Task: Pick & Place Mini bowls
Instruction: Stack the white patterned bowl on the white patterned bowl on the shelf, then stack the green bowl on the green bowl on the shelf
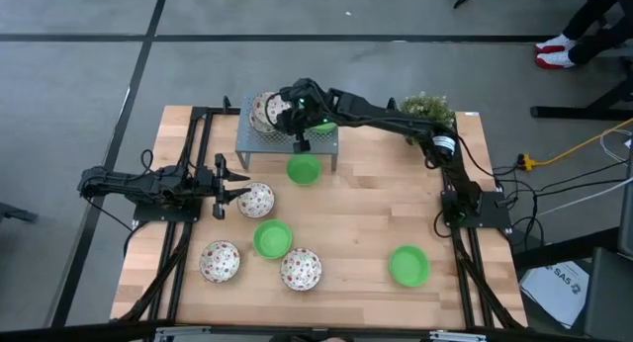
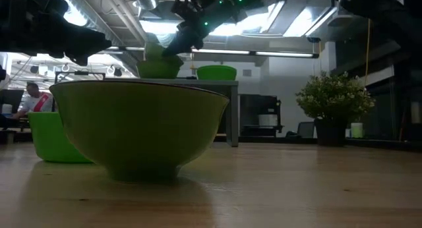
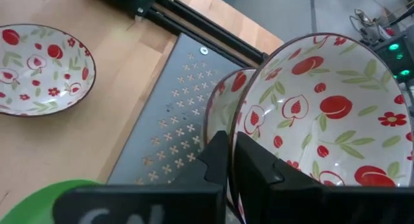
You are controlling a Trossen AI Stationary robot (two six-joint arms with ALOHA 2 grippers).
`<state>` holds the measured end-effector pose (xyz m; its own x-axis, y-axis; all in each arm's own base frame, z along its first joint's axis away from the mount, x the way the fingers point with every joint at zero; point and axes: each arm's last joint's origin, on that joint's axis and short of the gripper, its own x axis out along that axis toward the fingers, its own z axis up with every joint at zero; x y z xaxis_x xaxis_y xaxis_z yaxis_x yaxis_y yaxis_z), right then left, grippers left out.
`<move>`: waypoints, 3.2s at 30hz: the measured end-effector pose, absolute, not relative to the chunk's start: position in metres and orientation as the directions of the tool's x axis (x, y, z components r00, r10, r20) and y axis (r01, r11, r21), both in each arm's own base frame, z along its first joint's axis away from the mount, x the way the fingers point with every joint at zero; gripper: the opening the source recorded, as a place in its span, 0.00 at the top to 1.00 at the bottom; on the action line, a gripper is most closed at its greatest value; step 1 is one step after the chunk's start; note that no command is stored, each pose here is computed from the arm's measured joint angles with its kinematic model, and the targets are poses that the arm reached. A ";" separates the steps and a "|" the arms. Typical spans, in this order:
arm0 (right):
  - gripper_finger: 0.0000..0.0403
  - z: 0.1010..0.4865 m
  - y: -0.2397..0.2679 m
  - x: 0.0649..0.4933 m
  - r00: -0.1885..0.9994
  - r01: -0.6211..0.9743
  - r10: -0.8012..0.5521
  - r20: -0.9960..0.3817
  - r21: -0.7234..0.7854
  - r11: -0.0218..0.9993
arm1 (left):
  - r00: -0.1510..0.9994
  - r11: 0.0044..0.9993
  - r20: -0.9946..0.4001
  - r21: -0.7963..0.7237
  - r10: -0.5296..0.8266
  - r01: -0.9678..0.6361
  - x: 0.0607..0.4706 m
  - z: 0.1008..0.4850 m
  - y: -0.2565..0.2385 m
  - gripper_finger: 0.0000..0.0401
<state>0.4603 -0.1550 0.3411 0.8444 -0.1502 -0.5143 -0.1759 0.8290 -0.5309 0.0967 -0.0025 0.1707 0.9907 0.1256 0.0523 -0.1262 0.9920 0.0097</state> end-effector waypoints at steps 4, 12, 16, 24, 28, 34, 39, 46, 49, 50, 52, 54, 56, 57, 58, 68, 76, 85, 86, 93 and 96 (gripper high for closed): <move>0.94 0.339 -0.156 0.462 0.845 -0.175 -0.150 -0.513 -0.532 0.828 | 0.991 0.992 0.053 0.010 0.126 -0.126 0.097 0.171 -0.002 0.64; 0.93 0.339 -0.156 0.462 0.849 -0.171 -0.152 -0.507 -0.533 0.829 | 0.991 0.992 0.053 0.010 0.126 -0.126 0.097 0.171 -0.002 0.64; 0.93 0.339 -0.156 0.462 0.845 -0.173 -0.150 -0.514 -0.528 0.832 | 0.991 0.992 0.052 0.010 0.125 -0.126 0.097 0.171 -0.003 0.64; 0.91 0.339 -0.162 0.460 0.842 -0.160 -0.161 -0.515 -0.523 0.837 | 0.991 0.992 0.053 0.010 0.126 -0.126 0.097 0.171 -0.002 0.64; 0.83 0.340 -0.164 0.460 0.849 -0.150 -0.166 -0.501 -0.530 0.835 | 0.991 0.992 0.052 0.010 0.126 -0.126 0.097 0.171 -0.002 0.64; 0.67 0.341 -0.166 0.460 0.852 -0.140 -0.173 -0.493 -0.535 0.833 | 0.991 0.992 0.053 0.010 0.126 -0.126 0.097 0.171 -0.002 0.64; 0.62 0.342 -0.166 0.461 0.861 -0.132 -0.176 -0.478 -0.542 0.830 | 0.991 0.992 0.052 0.010 0.125 -0.126 0.097 0.171 -0.003 0.64; 0.61 0.353 -0.161 0.461 0.870 -0.102 -0.171 -0.461 -0.509 0.855 | 0.991 0.992 0.053 0.010 0.126 -0.126 0.097 0.171 -0.002 0.64; 0.61 0.363 -0.154 0.460 0.875 -0.109 -0.161 -0.456 -0.510 0.854 | 0.991 0.992 0.052 0.010 0.125 -0.126 0.097 0.171 -0.002 0.64; 0.61 0.367 -0.151 0.459 0.874 -0.115 -0.155 -0.461 -0.506 0.855 | 0.991 0.992 0.052 0.010 0.126 -0.126 0.097 0.171 -0.002 0.64; 0.61 0.372 -0.143 0.459 0.872 -0.127 -0.142 -0.469 -0.497 0.858 | 0.991 0.992 0.053 0.010 0.125 -0.126 0.097 0.171 -0.002 0.64; 0.61 0.374 -0.135 0.458 0.862 -0.145 -0.130 -0.490 -0.485 0.863 | 0.991 0.992 0.053 0.010 0.126 -0.126 0.097 0.171 -0.002 0.64; 0.61 0.373 -0.127 0.457 0.846 -0.165 -0.124 -0.519 -0.476 0.864 | 0.991 0.992 0.053 0.010 0.126 -0.126 0.097 0.171 -0.002 0.64; 0.61 0.373 -0.123 0.458 0.838 -0.167 -0.131 -0.529 -0.479 0.862 | 0.991 0.992 0.053 0.010 0.126 -0.126 0.097 0.171 -0.002 0.64; 0.61 0.373 -0.119 0.458 0.834 -0.164 -0.142 -0.533 -0.485 0.859 | 0.991 0.992 0.053 0.010 0.125 -0.126 0.097 0.171 -0.003 0.64; 0.61 0.364 -0.079 0.460 0.770 -0.217 -0.122 -0.626 -0.437 0.873 | 0.991 0.992 0.053 0.010 0.126 -0.126 0.097 0.171 -0.002 0.64; 0.61 0.359 -0.072 0.456 0.720 -0.241 -0.122 -0.683 -0.411 0.879 | 0.991 0.992 0.053 0.010 0.126 -0.126 0.097 0.171 -0.002 0.64; 0.61 0.346 -0.052 0.454 0.648 -0.279 -0.082 -0.757 -0.336 0.900 | 0.991 0.992 0.052 0.010 0.125 -0.126 0.097 0.171 -0.002 0.64; 0.61 0.345 -0.048 0.453 0.640 -0.286 -0.076 -0.764 -0.329 0.900 | 0.991 0.992 0.052 0.010 0.125 -0.126 0.097 0.171 -0.003 0.64; 0.61 0.344 -0.024 0.447 0.584 -0.307 -0.037 -0.811 -0.263 0.915 | 0.991 0.992 0.052 0.010 0.125 -0.126 0.097 0.171 -0.002 0.64; 0.61 0.343 -0.011 0.443 0.555 -0.315 -0.021 -0.832 -0.234 0.920 | 0.991 0.992 0.052 0.010 0.126 -0.126 0.097 0.171 -0.002 0.64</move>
<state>0.4432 -0.0114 0.3434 0.5548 -0.0211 -0.8317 -0.3155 0.9197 -0.2338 0.0967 -0.0025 0.1707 0.9907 0.1256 0.0524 -0.1263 0.9919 0.0097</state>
